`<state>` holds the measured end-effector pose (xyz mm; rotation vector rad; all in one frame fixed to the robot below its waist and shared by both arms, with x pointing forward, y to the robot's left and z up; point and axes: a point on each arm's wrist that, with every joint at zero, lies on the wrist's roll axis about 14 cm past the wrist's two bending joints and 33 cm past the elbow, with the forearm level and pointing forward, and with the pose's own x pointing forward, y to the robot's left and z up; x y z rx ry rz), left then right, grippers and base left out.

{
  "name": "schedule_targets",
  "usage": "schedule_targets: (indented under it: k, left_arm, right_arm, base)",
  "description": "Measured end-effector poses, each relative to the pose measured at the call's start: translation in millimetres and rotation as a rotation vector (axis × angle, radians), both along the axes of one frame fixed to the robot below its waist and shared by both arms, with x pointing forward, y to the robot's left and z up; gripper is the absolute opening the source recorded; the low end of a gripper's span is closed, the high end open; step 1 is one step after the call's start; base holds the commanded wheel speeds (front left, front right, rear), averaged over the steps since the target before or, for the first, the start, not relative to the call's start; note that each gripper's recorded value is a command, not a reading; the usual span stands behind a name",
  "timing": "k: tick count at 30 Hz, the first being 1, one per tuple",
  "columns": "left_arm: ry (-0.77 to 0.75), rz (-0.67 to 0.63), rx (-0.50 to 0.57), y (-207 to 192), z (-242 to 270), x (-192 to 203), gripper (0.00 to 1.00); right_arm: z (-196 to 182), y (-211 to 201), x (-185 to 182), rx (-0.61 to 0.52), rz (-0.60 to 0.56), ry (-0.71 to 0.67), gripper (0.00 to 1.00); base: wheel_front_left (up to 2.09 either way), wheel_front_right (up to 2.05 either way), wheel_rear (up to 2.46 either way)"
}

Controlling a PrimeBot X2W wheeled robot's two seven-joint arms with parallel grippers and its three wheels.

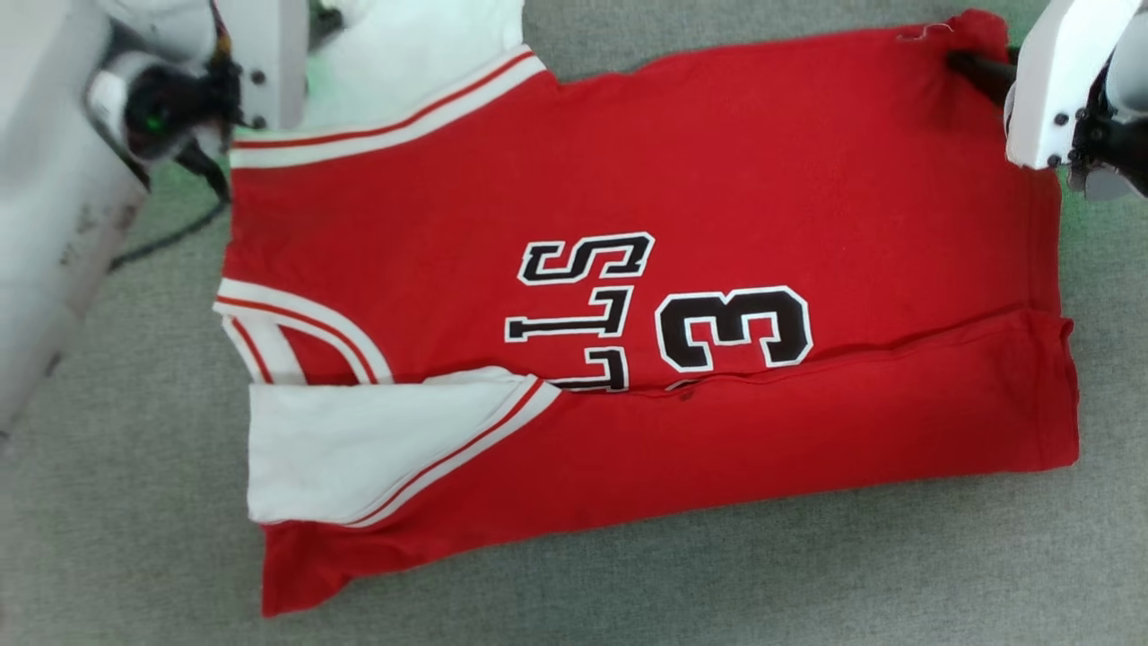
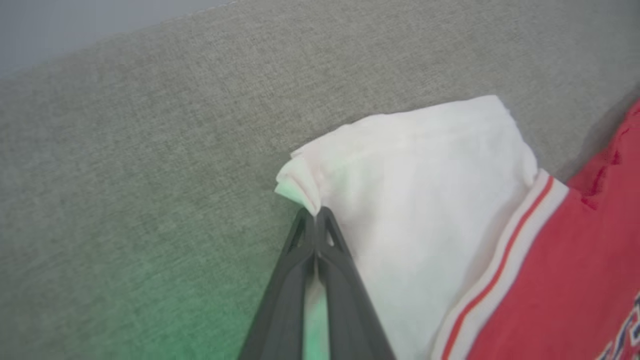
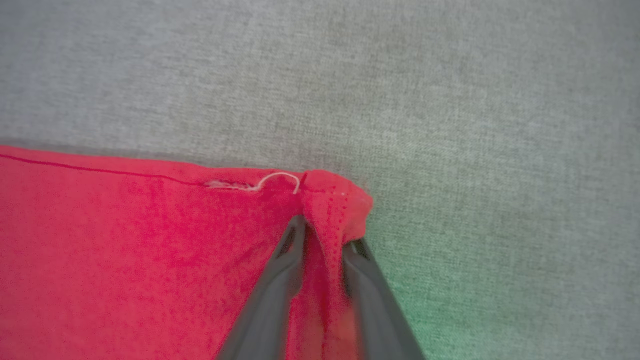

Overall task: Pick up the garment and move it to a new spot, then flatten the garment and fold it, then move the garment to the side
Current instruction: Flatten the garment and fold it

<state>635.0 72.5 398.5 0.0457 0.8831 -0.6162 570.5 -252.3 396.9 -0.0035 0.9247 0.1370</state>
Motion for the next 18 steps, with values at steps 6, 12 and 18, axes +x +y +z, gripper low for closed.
schedule_targets:
  k: [6,12,18]
  left_arm:
    - [-0.085,-0.013,-0.104,-14.6,30.9,-16.0,0.0]
    - [-0.218,-0.053,-0.222,-21.2,81.6,-46.3,0.0]
    - [-0.304,-0.099,-0.311,-15.9,119.4,-97.1,0.0]
  right_arm:
    - [16.8,-5.8,-8.4,0.01,-0.002,-0.085,0.0]
    - [37.2,-4.8,-33.4,0.028,0.043,-0.158,0.0]
    - [52.5,0.7,-69.3,0.05,0.105,-0.201,0.0]
  base:
    - [0.0,0.0,0.0]
    - [0.0,0.0,0.0]
    - [0.0,0.0,0.0]
